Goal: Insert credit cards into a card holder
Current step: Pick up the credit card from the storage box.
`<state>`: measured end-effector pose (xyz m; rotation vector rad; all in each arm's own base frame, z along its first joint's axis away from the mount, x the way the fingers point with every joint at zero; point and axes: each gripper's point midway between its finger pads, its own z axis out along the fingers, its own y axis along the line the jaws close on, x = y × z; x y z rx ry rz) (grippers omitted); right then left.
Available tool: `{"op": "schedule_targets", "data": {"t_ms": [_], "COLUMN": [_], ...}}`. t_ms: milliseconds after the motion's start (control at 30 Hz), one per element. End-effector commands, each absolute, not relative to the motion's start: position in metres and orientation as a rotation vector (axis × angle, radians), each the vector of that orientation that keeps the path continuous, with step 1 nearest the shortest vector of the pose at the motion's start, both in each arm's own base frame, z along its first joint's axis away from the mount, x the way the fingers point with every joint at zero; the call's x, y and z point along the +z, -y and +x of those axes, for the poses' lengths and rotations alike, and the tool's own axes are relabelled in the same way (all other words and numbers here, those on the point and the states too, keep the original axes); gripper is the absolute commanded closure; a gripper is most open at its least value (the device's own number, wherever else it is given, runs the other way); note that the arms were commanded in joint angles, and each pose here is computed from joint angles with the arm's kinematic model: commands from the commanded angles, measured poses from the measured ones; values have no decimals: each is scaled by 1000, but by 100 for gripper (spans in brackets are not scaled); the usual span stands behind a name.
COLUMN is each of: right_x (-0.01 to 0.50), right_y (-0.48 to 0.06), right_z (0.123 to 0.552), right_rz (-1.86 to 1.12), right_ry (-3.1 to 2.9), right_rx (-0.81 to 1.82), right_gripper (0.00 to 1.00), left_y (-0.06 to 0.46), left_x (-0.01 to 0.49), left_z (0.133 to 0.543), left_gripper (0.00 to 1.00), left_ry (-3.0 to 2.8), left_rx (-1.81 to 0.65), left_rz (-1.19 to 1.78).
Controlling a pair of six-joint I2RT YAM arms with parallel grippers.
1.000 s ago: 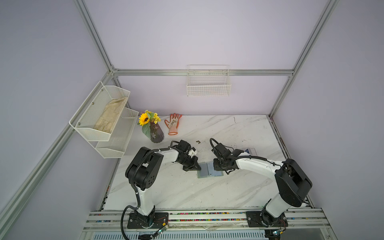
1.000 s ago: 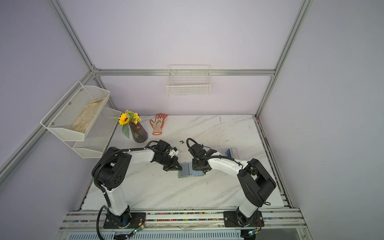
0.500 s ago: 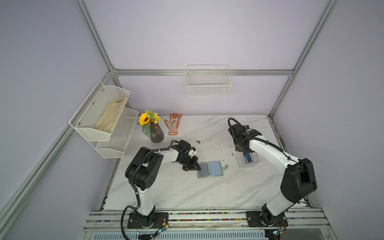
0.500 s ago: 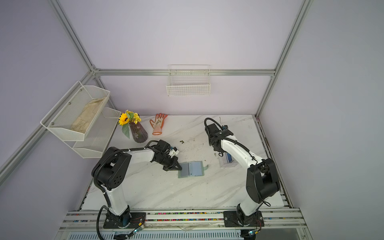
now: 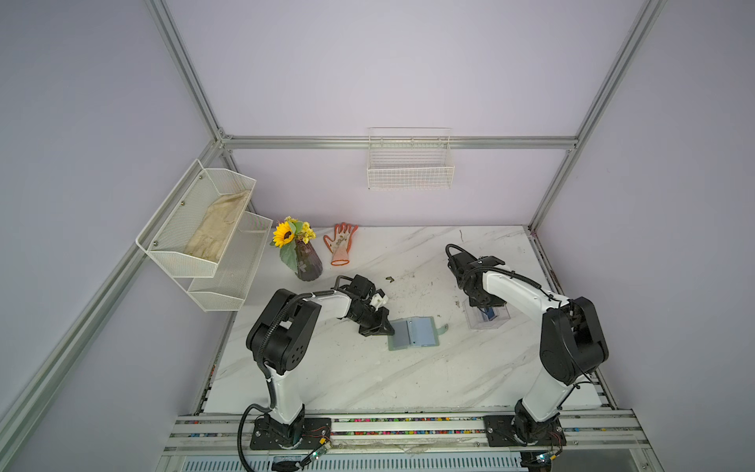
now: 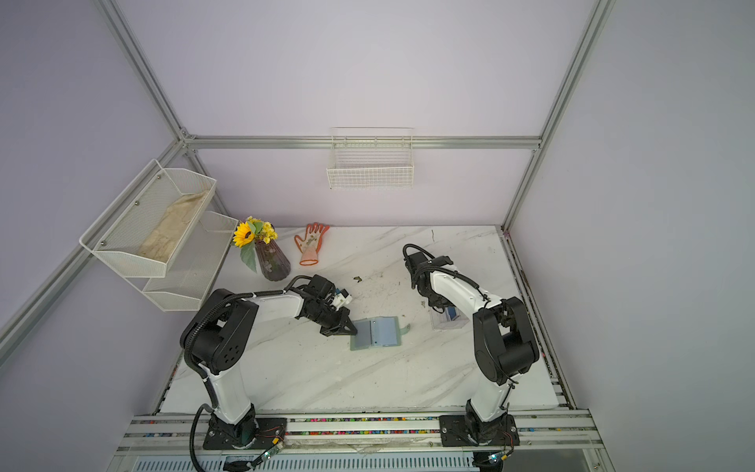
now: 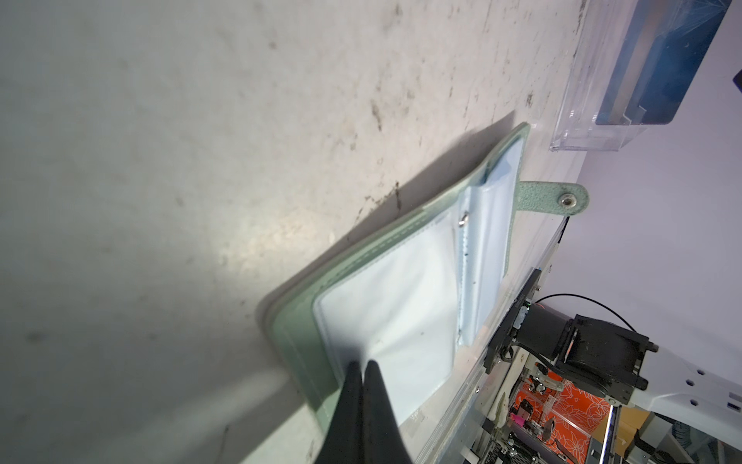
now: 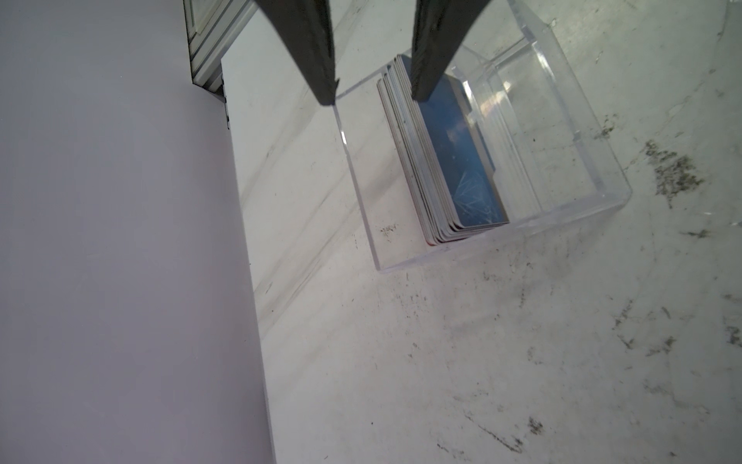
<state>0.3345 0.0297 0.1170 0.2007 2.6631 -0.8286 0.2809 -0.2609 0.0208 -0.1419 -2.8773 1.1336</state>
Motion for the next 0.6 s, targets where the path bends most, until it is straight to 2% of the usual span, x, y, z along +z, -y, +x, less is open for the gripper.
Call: {"op": "schedule_targets", "data": {"t_ms": [0, 367, 567], "right_x": [106, 88, 81], "right_y": [-24, -23, -24], "right_z": [327, 324, 333], "right_rz": [171, 139, 145], "right_ry": [-2701, -2739, -2737], "right_rx": [-894, -913, -889], "right_gripper": [63, 48, 47], "left_y": [221, 222, 222], "left_x": [-30, -31, -31], "left_z": [259, 260, 260], "left_gripper": [100, 100, 100], "left_ry": [2923, 2920, 2920], "left_rx": [738, 738, 738], "left_rz": [-58, -57, -55]}}
